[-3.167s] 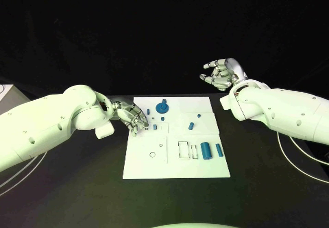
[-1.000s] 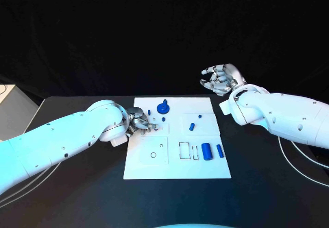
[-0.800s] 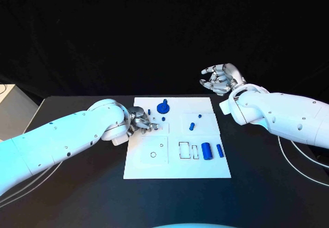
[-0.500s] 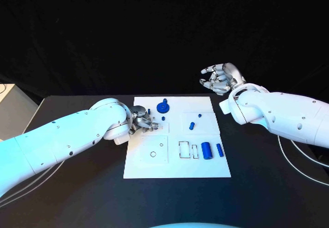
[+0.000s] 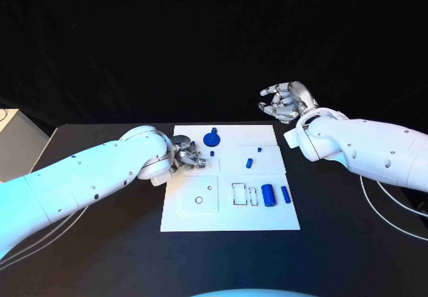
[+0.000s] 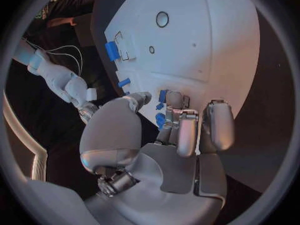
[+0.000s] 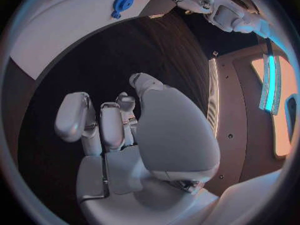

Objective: Assemble the parts on the task board

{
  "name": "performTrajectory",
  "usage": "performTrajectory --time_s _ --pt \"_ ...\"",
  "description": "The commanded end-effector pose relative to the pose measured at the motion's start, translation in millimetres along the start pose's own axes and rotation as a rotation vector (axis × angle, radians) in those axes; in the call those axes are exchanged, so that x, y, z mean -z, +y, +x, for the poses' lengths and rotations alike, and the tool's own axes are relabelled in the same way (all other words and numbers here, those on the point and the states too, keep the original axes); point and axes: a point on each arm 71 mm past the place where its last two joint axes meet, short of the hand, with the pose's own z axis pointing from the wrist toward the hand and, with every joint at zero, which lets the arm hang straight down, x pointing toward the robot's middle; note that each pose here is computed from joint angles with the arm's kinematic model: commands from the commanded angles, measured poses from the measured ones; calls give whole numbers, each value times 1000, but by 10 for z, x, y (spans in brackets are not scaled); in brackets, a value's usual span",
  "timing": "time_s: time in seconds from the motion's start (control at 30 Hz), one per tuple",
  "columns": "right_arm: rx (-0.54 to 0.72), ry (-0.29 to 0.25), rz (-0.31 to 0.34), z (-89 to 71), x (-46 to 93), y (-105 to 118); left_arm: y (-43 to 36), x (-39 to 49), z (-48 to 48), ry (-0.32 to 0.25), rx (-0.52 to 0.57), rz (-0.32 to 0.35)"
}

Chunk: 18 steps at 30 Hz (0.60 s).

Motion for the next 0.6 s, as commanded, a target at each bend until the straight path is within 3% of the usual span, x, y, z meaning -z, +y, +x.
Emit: performTrajectory --time_s 0.03,0.6 --pt "7 12 -7 11 -1 7 -25 -14 2 2 11 3" --pt "4 21 -8 26 5 16 -31 -89 55 55 -16 -17"
